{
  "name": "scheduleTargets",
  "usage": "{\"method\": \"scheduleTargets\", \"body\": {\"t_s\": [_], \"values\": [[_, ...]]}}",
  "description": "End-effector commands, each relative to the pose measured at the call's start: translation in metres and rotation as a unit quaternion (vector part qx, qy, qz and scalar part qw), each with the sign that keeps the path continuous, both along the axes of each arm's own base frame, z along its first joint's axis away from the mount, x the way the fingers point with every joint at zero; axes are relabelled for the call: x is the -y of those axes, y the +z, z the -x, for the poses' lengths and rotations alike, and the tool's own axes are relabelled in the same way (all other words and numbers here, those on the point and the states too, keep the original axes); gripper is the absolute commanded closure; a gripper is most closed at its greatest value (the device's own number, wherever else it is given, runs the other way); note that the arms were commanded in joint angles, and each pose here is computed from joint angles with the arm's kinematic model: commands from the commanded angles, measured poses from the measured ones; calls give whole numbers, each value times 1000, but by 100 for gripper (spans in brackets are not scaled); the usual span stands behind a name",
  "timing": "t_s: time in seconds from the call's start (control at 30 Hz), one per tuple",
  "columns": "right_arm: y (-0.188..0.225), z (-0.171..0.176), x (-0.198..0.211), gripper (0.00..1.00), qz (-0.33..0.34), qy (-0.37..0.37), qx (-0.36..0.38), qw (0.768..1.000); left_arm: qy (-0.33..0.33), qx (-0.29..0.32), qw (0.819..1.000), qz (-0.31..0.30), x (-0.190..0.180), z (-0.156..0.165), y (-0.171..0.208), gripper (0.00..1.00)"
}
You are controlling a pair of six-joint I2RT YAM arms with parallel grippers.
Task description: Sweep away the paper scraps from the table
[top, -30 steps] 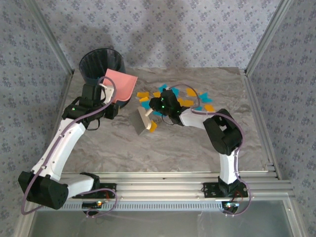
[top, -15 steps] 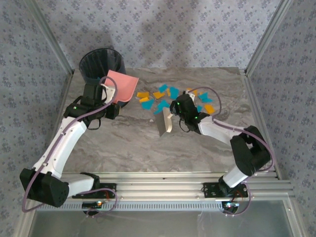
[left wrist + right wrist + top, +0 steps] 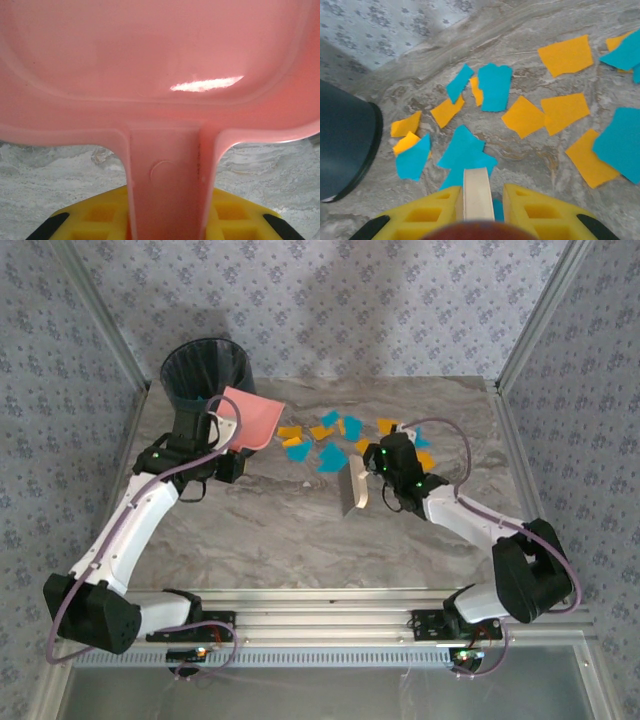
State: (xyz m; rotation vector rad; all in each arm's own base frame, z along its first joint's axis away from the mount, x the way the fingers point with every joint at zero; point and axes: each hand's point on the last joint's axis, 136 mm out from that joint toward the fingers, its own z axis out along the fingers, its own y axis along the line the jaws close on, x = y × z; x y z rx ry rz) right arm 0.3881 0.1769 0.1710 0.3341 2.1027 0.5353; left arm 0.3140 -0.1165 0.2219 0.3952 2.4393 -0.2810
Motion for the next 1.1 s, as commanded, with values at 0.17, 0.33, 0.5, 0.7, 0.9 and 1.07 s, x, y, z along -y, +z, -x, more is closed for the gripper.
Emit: {"method": "scheduleTargets", "body": {"t_s": [0.17, 0.33, 0.5, 0.7, 0.9, 1.07], "values": [[49, -20, -17, 100, -107, 54, 64, 991, -11, -3, 1000, 1, 3, 0, 1, 100], [48, -46, -18, 100, -128, 38, 63, 989, -10, -8, 1000, 0, 3, 0, -1, 100], [37, -71, -17, 100, -149, -1, 43, 988, -10, -13, 1000, -4, 2, 0, -5, 100], [23, -95, -18, 100, -155, -33, 29, 987, -12, -16, 1000, -4, 3, 0, -6, 100], [1, -112, -16, 100, -141, -65, 0, 988, -13, -19, 1000, -12, 1, 0, -9, 100], [-9, -113, -7, 100, -106, -99, -25, 989, -14, -21, 1000, -10, 2, 0, -10, 100]]}}
